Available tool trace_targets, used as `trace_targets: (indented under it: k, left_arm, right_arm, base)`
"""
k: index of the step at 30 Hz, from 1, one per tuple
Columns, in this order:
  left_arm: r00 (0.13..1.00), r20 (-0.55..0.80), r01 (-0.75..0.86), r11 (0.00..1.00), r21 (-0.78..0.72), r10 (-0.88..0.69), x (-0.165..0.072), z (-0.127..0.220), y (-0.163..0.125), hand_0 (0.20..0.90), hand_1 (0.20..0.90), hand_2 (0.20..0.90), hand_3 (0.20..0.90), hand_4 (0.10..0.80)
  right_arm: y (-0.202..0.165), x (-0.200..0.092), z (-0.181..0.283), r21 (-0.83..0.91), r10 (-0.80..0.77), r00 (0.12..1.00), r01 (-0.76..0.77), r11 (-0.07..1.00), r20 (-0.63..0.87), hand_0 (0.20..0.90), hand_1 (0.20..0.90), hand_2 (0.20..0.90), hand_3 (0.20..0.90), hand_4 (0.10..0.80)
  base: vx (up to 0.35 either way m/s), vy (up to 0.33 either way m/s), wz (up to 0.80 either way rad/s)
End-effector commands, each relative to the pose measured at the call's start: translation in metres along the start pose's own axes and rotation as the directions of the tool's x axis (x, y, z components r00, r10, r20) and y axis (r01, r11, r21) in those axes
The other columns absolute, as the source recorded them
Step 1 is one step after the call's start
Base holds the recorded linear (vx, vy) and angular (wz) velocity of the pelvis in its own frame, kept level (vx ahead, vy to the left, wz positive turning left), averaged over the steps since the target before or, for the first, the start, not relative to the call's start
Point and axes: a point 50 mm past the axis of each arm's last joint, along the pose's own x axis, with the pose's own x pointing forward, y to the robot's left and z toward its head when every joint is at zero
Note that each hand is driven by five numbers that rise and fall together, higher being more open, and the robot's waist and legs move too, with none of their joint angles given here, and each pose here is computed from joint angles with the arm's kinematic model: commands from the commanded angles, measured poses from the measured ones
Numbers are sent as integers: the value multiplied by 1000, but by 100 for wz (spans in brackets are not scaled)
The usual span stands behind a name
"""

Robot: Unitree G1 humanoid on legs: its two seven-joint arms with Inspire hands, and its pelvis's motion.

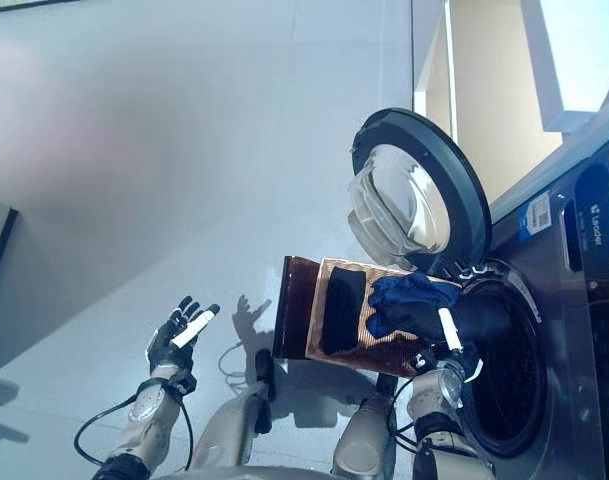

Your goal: Pick up the clothes and place them into the washing machine

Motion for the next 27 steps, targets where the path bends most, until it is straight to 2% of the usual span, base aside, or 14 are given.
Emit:
trace_targets:
  k: [1,7,9,14,17,20,24,27]
  left_arm:
    - [989,151,-6,999,-33,11,4,24,0,900,900,900,900,800]
    - [991,132,-5,1000,-30,9,2,18,0,900,900,900,900,800]
    - [991,135,9,1000,-16,-7,0,18,-1,900,900,900,900,800]
    - [988,148,53,998,20,-55,-4,18,-7,900,900,900,900,800]
    - [984,155,87,996,28,-90,-5,20,-11,900,900,900,900,800]
    - [980,160,116,993,26,-119,-8,22,-15,900,900,900,900,800]
    - [977,162,135,990,27,-138,-11,23,-17,900,900,900,900,800]
    - [982,139,127,992,24,-129,-11,19,-16,900,900,900,900,800]
  right_arm:
    - [4,7,39,230,-51,982,8,973,181,200,200,200,200,300]
    - [8,11,53,300,-120,968,51,953,219,200,200,200,200,300]
    - [11,14,73,370,-182,946,73,926,267,200,200,200,200,300]
    - [27,17,112,341,-215,907,85,936,363,200,200,200,200,300]
    - [29,21,129,368,-272,892,132,920,362,200,200,200,200,300]
    - [36,23,149,484,-342,879,152,862,332,200,200,200,200,300]
    - [47,23,158,520,-339,886,138,843,316,200,200,200,200,300]
    - [46,23,165,599,-374,883,140,788,285,200,200,200,200,300]
  base:
    - [0,0,0]
    - [-21,22,-1]
    - [0,0,0]
    - [-46,47,-5]
    - [-59,49,5]
    - [-50,41,7]
    - [-31,37,8]
    - [17,11,-5]
